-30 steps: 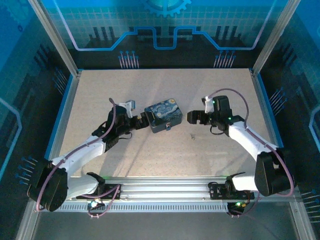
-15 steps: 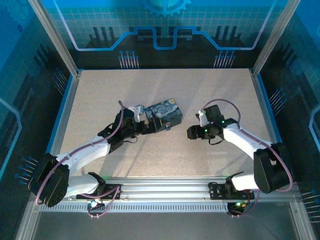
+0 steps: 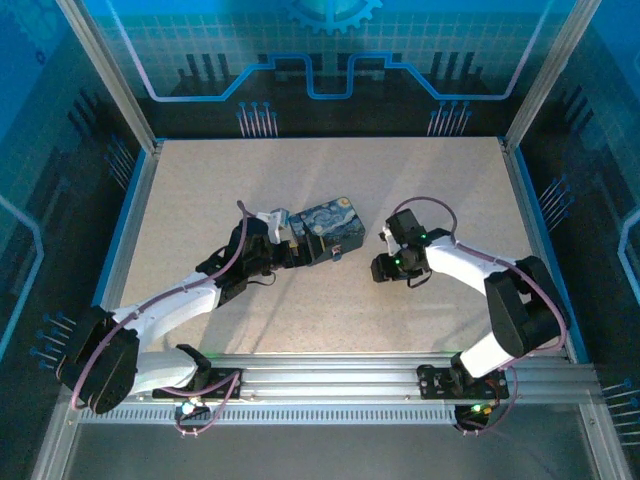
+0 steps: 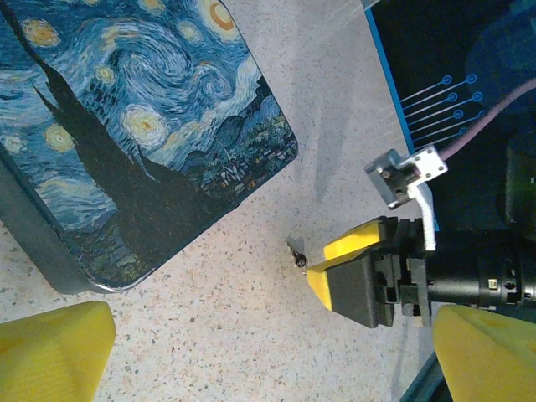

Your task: Unlock a padlock with a key

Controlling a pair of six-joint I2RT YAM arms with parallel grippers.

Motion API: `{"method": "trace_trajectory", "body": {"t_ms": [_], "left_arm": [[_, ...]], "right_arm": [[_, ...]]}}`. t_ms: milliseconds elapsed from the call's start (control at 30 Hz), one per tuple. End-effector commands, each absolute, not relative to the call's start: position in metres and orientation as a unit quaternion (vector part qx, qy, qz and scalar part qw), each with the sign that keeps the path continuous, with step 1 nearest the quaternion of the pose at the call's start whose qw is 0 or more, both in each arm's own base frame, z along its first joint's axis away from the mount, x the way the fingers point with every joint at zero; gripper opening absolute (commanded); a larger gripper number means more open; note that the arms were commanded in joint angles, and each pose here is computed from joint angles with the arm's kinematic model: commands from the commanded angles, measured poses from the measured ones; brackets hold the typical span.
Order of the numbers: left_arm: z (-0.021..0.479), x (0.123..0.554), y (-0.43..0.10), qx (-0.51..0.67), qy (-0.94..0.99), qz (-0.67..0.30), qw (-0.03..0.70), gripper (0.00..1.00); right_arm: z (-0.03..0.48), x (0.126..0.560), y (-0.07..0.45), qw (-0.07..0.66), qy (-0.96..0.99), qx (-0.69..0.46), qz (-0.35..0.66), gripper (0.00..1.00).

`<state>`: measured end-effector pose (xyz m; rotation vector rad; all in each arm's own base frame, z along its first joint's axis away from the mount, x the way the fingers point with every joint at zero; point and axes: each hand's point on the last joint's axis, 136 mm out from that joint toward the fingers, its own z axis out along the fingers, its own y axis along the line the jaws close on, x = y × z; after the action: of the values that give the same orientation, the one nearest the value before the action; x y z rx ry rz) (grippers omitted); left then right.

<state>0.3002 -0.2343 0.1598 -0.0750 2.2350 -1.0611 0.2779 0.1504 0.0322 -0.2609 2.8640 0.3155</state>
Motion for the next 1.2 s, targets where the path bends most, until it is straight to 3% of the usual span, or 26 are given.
{"method": "trace_trajectory", "body": {"t_ms": [0, 367, 1167], "left_arm": [[0.152, 0.297, -0.237, -0.030, 0.856, -0.407, 0.318, 0.99], [0.150, 0.298, -0.236, -0.031, 0.859, -0.401, 0.317, 0.99], [0.148, 0.299, -0.235, -0.031, 0.863, -0.392, 0.317, 0.99]], "right_arm": [[0.033, 0.282, 0.154, 0.117, 0.984, -0.097, 0.092, 0.53], [0.023, 0.282, 0.155, 0.099, 0.988, -0.105, 0.058, 0.48], [0.013, 0.274, 0.151, 0.075, 0.991, -0.107, 0.040, 0.26]]}}
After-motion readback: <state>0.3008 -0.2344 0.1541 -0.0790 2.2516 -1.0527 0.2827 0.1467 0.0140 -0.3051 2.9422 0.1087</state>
